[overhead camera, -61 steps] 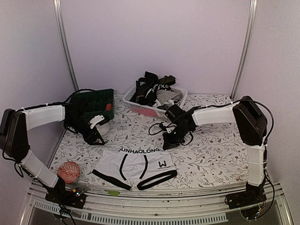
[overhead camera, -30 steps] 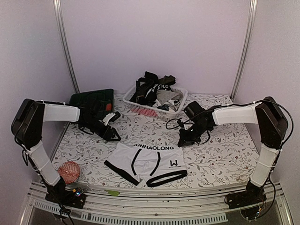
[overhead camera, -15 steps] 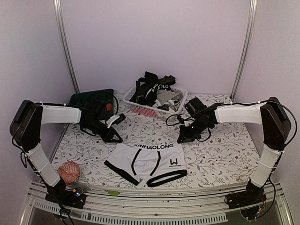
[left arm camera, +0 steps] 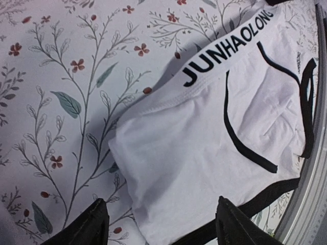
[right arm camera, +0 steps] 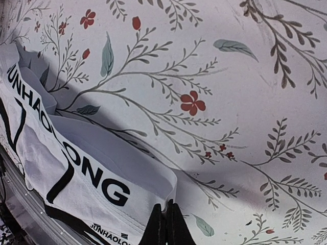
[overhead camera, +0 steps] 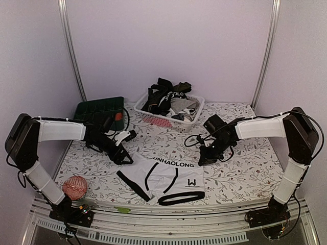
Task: Roll the underwear
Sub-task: Pick up the underwear from the center of the board.
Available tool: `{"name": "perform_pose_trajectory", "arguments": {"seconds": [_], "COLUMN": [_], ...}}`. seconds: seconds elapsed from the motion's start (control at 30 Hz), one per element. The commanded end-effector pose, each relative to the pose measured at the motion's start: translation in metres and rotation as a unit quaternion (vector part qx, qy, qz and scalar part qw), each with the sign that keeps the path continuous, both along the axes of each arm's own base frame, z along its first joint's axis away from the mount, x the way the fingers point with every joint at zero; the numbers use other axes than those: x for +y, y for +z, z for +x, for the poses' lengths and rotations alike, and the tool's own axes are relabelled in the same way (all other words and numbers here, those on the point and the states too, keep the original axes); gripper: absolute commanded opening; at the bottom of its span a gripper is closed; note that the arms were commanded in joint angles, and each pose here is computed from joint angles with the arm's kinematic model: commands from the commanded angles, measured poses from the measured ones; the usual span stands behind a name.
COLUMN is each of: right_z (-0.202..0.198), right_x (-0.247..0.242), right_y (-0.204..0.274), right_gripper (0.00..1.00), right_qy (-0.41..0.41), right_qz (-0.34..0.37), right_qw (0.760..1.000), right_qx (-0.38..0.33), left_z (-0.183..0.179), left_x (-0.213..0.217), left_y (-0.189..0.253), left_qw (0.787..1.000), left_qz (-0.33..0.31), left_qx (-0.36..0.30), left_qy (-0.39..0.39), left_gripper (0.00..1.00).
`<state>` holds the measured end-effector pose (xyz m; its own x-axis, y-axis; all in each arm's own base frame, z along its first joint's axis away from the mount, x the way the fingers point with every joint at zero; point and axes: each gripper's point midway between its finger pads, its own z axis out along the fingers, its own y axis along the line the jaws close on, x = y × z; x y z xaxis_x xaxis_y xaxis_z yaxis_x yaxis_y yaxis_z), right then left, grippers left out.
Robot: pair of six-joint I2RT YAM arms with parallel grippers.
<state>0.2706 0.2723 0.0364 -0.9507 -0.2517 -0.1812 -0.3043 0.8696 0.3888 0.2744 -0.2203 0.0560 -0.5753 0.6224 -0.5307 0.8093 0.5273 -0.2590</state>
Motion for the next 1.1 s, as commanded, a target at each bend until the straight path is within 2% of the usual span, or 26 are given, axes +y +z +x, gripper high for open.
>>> {"name": "perform_pose_trajectory", "arguments": {"seconds": [0.0,0.1,0.27,0.3,0.37,0.43,0.47,0.57,0.63,0.83,1.07], "right_z": [0.004,0.008,0.012,0.013,0.019,0.025,0.029,0.037,0.038,0.011,-0.007], "right_x": [-0.001,-0.001,-0.005,-0.004,-0.004,-0.004,-0.005,-0.014,-0.024,-0.027,-0.014], "right_y": [0.001,0.004,0.007,0.009,0.013,0.018,0.022,0.039,0.046,0.014,-0.018], "right_gripper": [0.0,0.0,0.0,0.0,0.0,0.0,0.0,0.0,0.0,0.0,0.0], "right_qy": [0.004,0.002,-0.007,-0.009,-0.014,-0.019,-0.023,-0.037,-0.047,-0.025,0.017], "right_qz": [-0.007,-0.011,-0.017,-0.017,-0.017,-0.015,-0.013,-0.009,-0.007,-0.01,-0.04], "right_qw": [1.0,1.0,1.0,1.0,0.999,0.999,0.999,0.998,0.997,1.0,0.998], "right_qx": [-0.001,-0.008,-0.018,-0.02,-0.027,-0.035,-0.04,-0.053,-0.057,0.005,0.049], "left_z": [0.033,0.035,0.01,0.005,-0.005,-0.001,0.004,0.01,-0.006,-0.083,-0.093], "left_x": [-0.004,0.003,0.007,0.006,0.001,-0.006,-0.011,-0.019,-0.015,0.015,0.042], "left_y": [-0.01,-0.031,-0.053,-0.055,-0.059,-0.047,-0.034,0.015,0.022,-0.028,-0.07], "left_qw": [0.999,0.996,0.992,0.991,0.99,0.992,0.994,0.996,0.995,0.98,0.96], "left_qz": [0.042,0.084,0.129,0.135,0.136,0.121,0.105,0.053,0.05,0.095,0.173], "left_qx": [-0.031,-0.012,0.005,0.007,0.017,0.01,0.001,-0.035,-0.03,0.087,0.153], "left_qy": [0.016,0.022,-0.007,-0.015,-0.031,-0.037,-0.04,-0.056,-0.084,-0.155,-0.158], "left_gripper": [0.7,0.64,0.54,0.48,0.29,0.06,0.0,0.0,0.0,0.0,0.0]}}
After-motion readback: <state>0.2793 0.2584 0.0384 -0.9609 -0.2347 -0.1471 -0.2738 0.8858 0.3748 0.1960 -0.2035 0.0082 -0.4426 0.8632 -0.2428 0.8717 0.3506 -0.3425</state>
